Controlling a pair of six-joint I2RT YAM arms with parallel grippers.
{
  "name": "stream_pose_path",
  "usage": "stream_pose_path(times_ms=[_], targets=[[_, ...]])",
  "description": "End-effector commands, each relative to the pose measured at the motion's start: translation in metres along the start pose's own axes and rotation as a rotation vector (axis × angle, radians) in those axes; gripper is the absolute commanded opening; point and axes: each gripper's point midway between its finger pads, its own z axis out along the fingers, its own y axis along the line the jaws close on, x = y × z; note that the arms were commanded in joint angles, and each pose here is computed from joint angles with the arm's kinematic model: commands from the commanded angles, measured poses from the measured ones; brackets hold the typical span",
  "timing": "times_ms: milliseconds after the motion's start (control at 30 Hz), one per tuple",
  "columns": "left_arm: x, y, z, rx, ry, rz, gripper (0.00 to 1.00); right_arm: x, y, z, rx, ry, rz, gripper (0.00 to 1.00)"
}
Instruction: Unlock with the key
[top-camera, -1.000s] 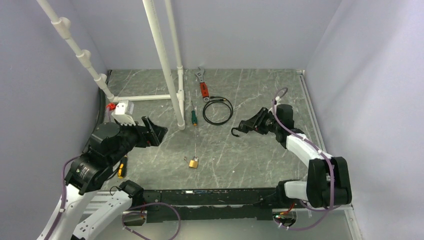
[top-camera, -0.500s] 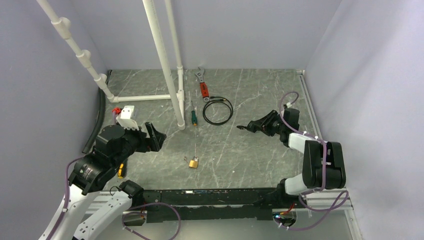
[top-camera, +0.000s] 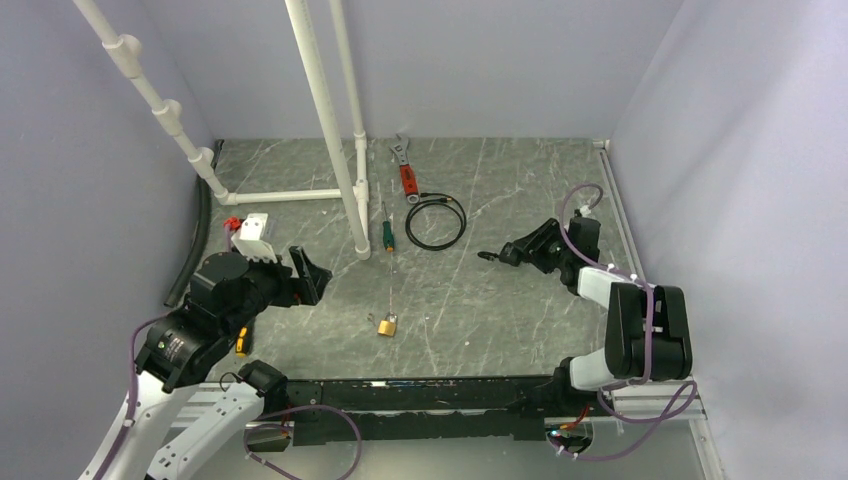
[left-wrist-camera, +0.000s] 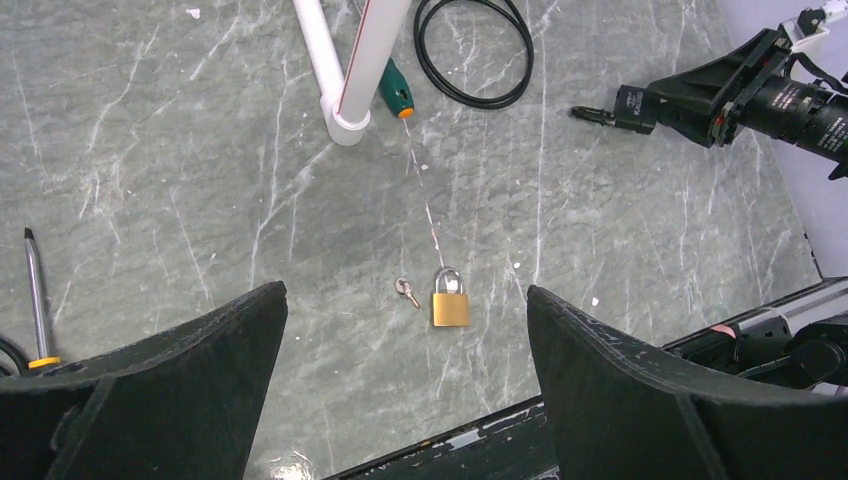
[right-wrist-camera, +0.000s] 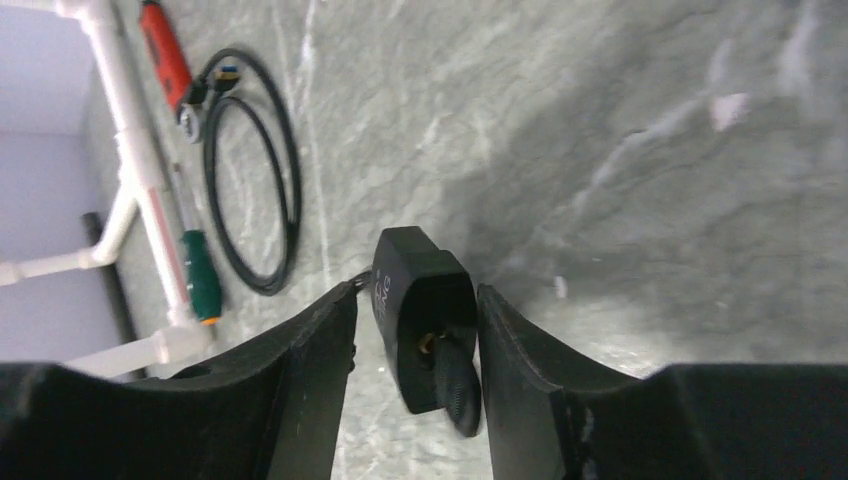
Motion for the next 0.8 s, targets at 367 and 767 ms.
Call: stream_pose_path(times_ms=[367,767], targets=[[-0.005,-0.003,0.0,0.016,-0.022,0.002,0.93,-0.022,-0.005,-0.027,0.09,-0.136,-0.029,0.78],[0.038,0.005,0.035,-0.083,0.165,-0.167,0.85,-0.001,0.062,-0.073,0.035,-0.192,-0.317,0.88]])
